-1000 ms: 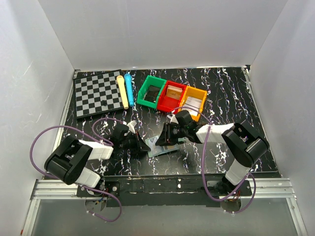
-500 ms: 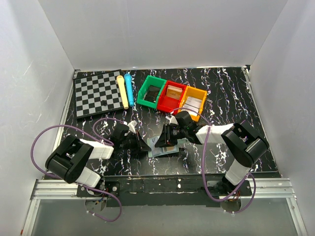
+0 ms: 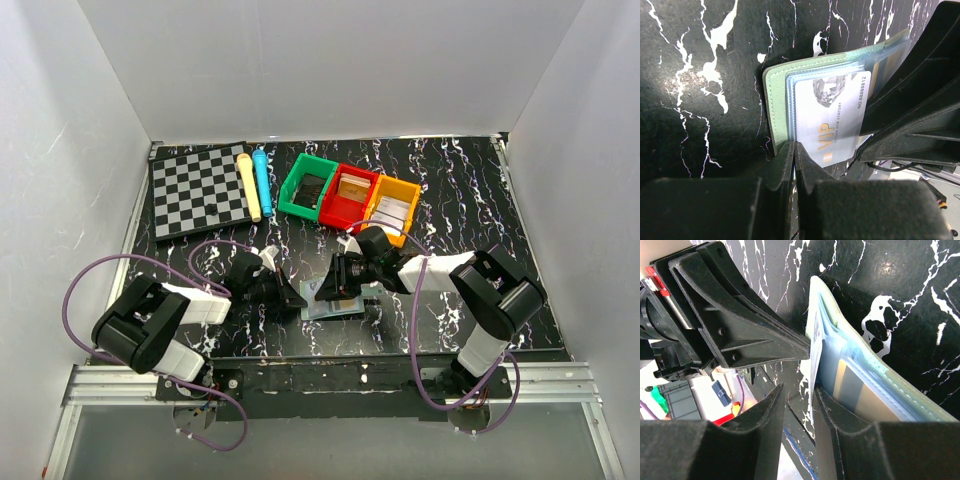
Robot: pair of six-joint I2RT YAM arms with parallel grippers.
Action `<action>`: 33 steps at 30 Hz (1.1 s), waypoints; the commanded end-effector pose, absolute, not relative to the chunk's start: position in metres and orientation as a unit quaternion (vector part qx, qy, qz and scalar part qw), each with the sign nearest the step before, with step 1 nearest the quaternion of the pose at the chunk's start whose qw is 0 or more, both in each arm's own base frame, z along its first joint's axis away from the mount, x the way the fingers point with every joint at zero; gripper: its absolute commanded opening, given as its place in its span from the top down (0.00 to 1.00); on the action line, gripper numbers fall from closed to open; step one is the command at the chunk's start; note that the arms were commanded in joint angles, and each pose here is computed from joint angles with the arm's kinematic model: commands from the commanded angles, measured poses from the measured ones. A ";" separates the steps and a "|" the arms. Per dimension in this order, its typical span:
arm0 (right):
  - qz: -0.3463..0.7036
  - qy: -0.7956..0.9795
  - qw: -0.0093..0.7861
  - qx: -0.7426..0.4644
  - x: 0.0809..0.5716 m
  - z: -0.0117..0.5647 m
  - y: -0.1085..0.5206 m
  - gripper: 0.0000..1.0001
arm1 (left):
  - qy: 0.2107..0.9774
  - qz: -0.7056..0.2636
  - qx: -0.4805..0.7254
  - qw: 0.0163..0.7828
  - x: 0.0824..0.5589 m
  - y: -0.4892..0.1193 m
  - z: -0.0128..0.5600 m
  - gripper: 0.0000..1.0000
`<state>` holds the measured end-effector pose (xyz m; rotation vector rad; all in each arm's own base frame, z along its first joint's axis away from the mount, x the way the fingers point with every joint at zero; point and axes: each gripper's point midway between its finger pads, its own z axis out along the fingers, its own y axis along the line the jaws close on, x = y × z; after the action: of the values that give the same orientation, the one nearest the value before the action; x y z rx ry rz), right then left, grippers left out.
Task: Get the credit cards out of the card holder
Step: Remove the credit card from the card holder.
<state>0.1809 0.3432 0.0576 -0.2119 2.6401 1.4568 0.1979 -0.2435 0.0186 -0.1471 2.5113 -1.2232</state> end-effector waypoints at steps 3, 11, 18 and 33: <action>0.505 0.856 0.064 -0.092 0.175 0.077 0.349 0.65 | 0.898 -0.406 -0.058 0.161 0.190 -0.236 0.005 1.00; 0.495 0.861 0.074 -0.091 0.175 0.079 0.342 0.66 | 0.900 -0.400 -0.067 0.161 0.186 -0.231 0.002 1.00; 0.492 0.863 0.076 -0.087 0.175 0.077 0.337 0.66 | 0.901 -0.396 -0.069 0.161 0.185 -0.230 0.001 1.00; 0.485 0.867 0.085 -0.080 0.177 0.077 0.326 0.67 | 0.904 -0.388 -0.074 0.163 0.184 -0.227 -0.002 1.00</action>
<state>0.1735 0.3250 0.0620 -0.1951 2.6545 1.4130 0.1969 -0.2407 0.0179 -0.1796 2.5006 -1.2089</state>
